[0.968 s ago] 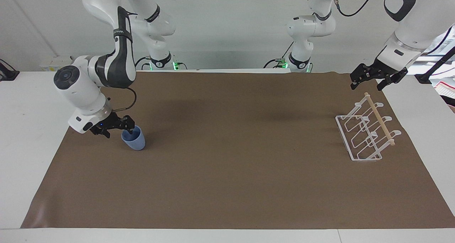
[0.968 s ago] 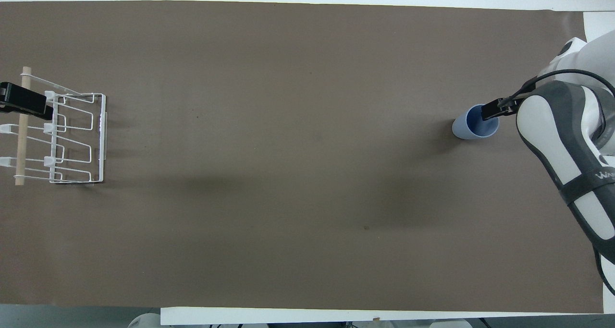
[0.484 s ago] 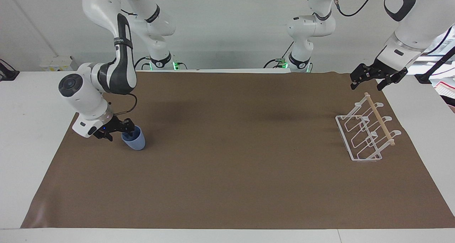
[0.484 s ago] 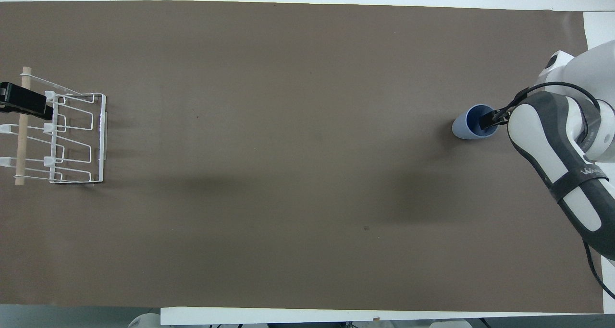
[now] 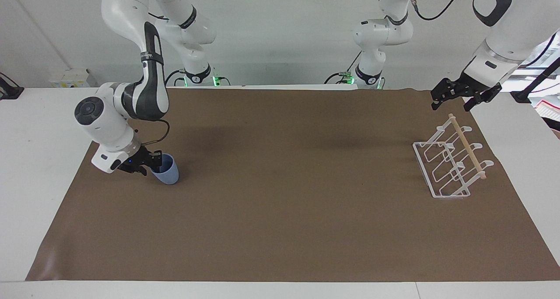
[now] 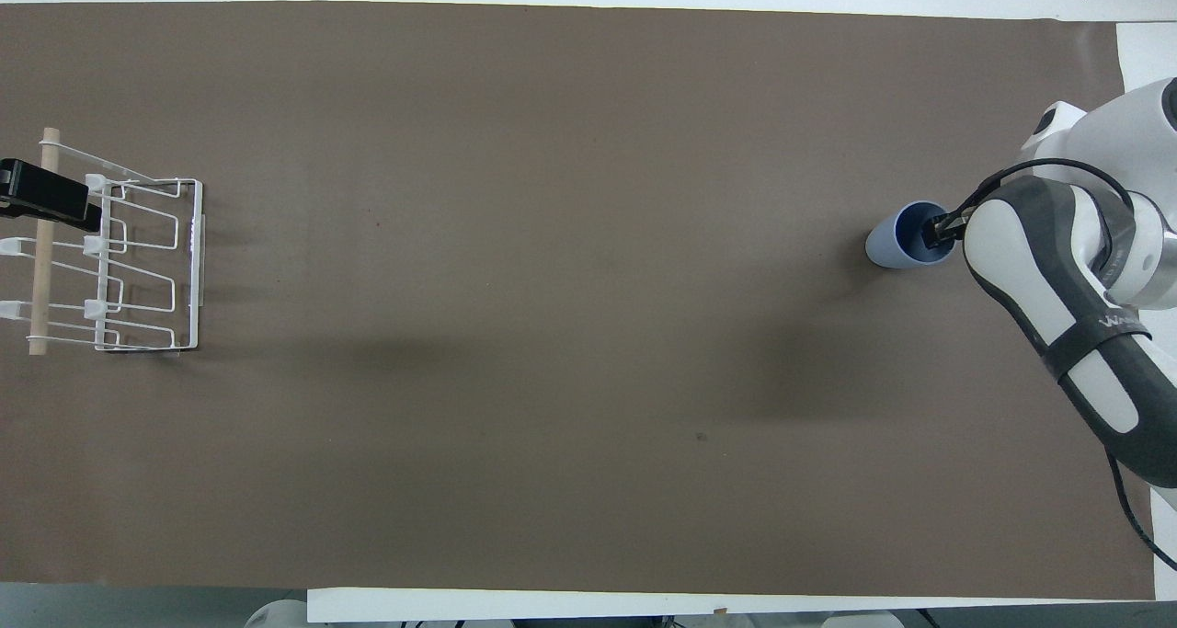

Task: Hang cup on cup holder
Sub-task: 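Lower the right gripper onto the cup rim and close it, then lift the cup with the right gripper while the left gripper approaches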

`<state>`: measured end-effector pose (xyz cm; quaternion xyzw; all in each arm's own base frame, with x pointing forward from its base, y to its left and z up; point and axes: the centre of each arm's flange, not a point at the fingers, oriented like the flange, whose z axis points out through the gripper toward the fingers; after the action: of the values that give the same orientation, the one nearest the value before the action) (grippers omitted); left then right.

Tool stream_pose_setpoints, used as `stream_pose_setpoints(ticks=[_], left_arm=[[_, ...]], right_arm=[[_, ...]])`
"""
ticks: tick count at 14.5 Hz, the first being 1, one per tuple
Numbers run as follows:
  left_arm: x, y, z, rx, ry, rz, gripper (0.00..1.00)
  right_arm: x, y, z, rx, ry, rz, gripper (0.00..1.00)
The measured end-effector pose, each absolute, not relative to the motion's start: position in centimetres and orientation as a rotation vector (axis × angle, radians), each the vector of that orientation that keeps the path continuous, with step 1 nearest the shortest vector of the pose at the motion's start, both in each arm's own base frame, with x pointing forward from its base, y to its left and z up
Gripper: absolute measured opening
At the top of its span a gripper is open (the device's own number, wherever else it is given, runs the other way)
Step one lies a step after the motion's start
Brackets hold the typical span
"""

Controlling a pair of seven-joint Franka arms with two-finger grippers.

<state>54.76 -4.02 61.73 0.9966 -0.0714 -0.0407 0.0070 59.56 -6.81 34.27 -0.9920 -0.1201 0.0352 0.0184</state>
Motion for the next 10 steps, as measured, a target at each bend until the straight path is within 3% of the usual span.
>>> stream_pose_setpoints(ticks=[1, 2, 7, 10], left_arm=[[54.7, -3.8, 61.7, 3.117, -0.216, -0.136, 1.00], [54.7, -3.5, 61.7, 3.117, -0.209, -0.140, 1.00], [54.5, -3.1, 61.0, 3.127, -0.047, -0.184, 1.00], [54.1, -3.9, 60.7, 3.132, 0.201, -0.221, 1.00]], right_arm=[[59.6, -6.7, 34.3, -3.079, -0.375, 0.112, 0.09], [59.6, -6.5, 34.5, -3.076, -0.380, 0.116, 0.05], [59.8, -5.4, 35.7, -3.061, -0.414, 0.167, 0.05], [60.9, 0.2, 40.5, -3.036, -0.524, 0.193, 0.05]])
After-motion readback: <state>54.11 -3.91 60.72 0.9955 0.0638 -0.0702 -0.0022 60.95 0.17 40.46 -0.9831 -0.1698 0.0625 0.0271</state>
